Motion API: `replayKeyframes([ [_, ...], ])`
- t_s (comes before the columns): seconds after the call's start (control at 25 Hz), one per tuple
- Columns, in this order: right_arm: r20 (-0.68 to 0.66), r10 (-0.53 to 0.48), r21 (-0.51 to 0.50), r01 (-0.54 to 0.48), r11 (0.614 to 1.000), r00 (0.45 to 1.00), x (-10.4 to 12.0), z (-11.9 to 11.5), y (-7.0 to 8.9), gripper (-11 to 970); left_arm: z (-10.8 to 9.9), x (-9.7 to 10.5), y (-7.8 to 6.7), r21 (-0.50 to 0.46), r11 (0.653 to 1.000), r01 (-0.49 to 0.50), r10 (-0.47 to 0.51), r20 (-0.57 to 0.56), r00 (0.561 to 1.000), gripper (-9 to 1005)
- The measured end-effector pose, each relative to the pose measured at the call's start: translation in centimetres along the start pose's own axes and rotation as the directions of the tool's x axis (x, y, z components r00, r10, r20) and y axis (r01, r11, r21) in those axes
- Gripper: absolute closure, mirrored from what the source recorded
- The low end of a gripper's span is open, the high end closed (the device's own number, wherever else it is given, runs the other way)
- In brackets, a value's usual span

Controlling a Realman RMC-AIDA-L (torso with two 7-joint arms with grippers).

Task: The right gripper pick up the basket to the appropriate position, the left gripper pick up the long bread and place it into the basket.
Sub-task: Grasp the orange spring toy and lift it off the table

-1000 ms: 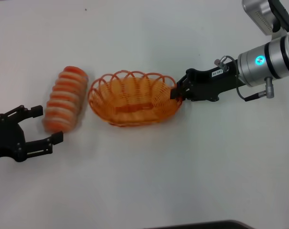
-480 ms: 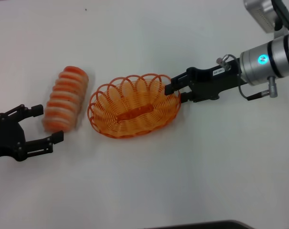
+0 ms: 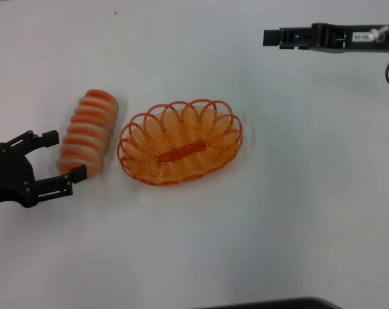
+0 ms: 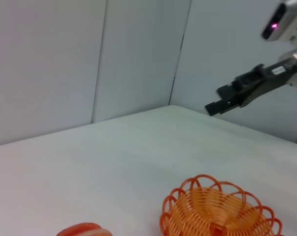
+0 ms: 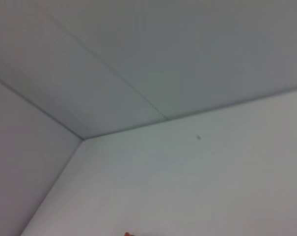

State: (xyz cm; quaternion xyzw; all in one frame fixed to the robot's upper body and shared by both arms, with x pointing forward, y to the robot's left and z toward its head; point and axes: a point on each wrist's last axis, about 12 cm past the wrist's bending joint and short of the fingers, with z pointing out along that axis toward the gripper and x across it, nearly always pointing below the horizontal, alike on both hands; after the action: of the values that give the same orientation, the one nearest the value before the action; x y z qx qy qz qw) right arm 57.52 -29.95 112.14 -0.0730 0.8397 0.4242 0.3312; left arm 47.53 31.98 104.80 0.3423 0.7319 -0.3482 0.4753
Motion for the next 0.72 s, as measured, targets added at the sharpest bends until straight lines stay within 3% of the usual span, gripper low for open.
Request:
replayKeyframes([
  [0.16, 0.102, -0.252, -0.055, 0.258, 0.964, 0.962, 2.2, -1.3, -0.4, 276, 0.0, -0.1, 0.0, 0.002, 1.0, 0.008, -0.008, 0.009, 1.0, 68],
  [0.24, 0.085, -0.406, -0.044, 0.41, 0.911, 0.91, 4.2, -1.2, -1.0, 239, 0.0, -0.1, -0.1, 0.006, 1.0, 0.011, -0.011, 0.012, 1.0, 68],
  [0.28, 0.085, -0.406, -0.044, 0.41, 0.911, 0.91, 4.2, -1.2, -1.0, 223, 0.0, -0.1, -0.1, 0.005, 1.0, 0.014, -0.014, 0.013, 1.0, 68],
  [0.36, 0.036, -0.496, -0.037, 0.497, 0.867, 0.867, 5.8, -0.9, -1.7, 191, -0.1, 0.0, -0.1, -0.001, 1.0, 0.023, -0.023, 0.017, 1.0, 68],
  [0.64, 0.015, -0.633, -0.053, 0.633, 0.773, 0.774, 10.3, -0.8, -2.7, 79, -1.0, 0.5, -0.6, 0.01, 0.998, 0.068, -0.068, 0.024, 0.997, 68],
  [0.72, 0.014, -0.659, -0.044, 0.659, 0.751, 0.752, 11.1, -1.2, -2.9, 2, -1.2, 0.7, -0.6, 0.011, 0.997, 0.081, -0.081, 0.02, 0.997, 68],
])
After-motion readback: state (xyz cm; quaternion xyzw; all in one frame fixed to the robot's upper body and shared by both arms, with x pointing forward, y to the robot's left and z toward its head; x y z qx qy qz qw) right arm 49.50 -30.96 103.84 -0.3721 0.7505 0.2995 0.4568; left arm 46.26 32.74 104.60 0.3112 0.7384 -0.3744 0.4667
